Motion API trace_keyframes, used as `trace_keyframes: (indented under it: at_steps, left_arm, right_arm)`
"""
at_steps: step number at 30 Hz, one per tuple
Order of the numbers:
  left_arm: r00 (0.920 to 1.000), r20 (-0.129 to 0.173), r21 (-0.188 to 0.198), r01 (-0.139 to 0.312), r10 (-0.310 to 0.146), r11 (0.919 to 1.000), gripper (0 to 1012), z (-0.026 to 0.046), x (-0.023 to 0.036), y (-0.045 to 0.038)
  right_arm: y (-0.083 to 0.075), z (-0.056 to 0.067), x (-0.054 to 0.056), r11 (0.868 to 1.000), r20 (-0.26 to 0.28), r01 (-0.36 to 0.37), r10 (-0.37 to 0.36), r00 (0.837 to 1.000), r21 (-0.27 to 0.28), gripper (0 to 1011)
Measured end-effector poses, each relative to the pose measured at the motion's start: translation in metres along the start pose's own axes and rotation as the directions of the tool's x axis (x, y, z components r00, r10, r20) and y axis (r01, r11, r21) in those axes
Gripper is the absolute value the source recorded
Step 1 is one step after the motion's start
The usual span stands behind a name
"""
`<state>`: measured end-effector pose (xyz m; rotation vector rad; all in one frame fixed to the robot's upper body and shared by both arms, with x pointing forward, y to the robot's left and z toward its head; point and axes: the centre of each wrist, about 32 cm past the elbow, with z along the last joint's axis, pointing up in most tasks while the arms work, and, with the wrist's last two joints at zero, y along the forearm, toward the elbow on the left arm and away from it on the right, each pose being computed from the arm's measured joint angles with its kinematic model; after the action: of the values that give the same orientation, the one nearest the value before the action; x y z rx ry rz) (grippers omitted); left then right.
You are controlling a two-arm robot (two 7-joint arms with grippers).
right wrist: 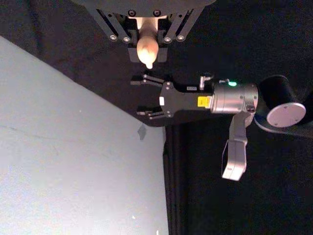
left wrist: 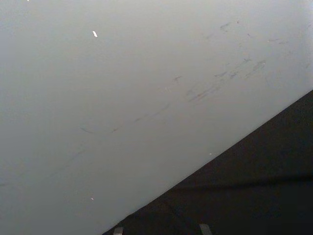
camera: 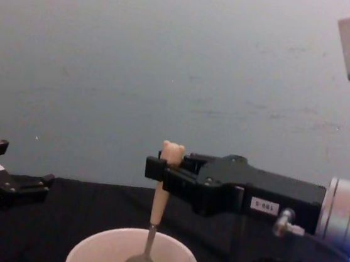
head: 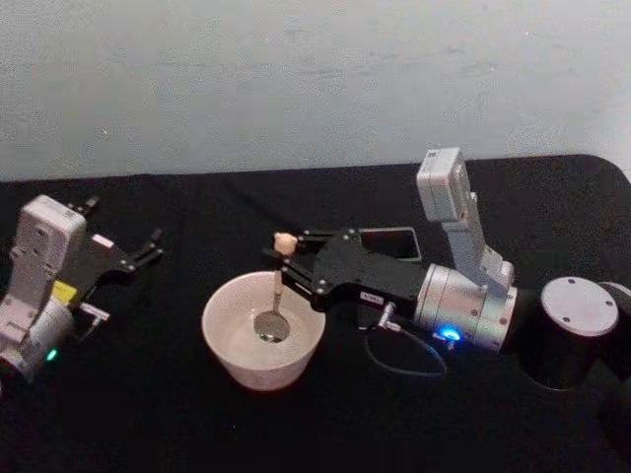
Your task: Pick up the stirring spoon with one hand, stir inside the cup, then place it back in its original position.
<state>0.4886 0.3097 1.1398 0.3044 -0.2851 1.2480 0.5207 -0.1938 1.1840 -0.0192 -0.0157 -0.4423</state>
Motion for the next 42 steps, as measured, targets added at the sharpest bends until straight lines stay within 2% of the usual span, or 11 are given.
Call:
trace_keyframes:
  at_steps: [10, 25, 36, 42]
  left_arm:
    - [1.0, 0.0, 0.0, 0.0, 0.0, 1.0, 1001, 0.0, 0.0, 0.0]
    - [1.0, 0.0, 0.0, 0.0, 0.0, 1.0, 1001, 0.0, 0.0, 0.0]
    - [1.0, 0.0, 0.0, 0.0, 0.0, 1.0, 1001, 0.0, 0.0, 0.0]
    - [1.0, 0.0, 0.0, 0.0, 0.0, 1.0, 1002, 0.0, 0.0, 0.0]
  right_arm:
    - [0.003, 0.007, 0.001, 1.0, 0.002, 0.006, -0.007, 1.0, 0.025, 213]
    - [0.001, 0.019, 0.007, 0.995, -0.012, 0.057, -0.056, 0.998, 0.08, 213]
    - [-0.012, 0.032, 0.014, 0.985, -0.02, 0.111, -0.109, 0.994, 0.132, 213]
    - [-0.024, 0.038, 0.016, 0.976, -0.043, 0.152, -0.147, 0.988, 0.158, 213]
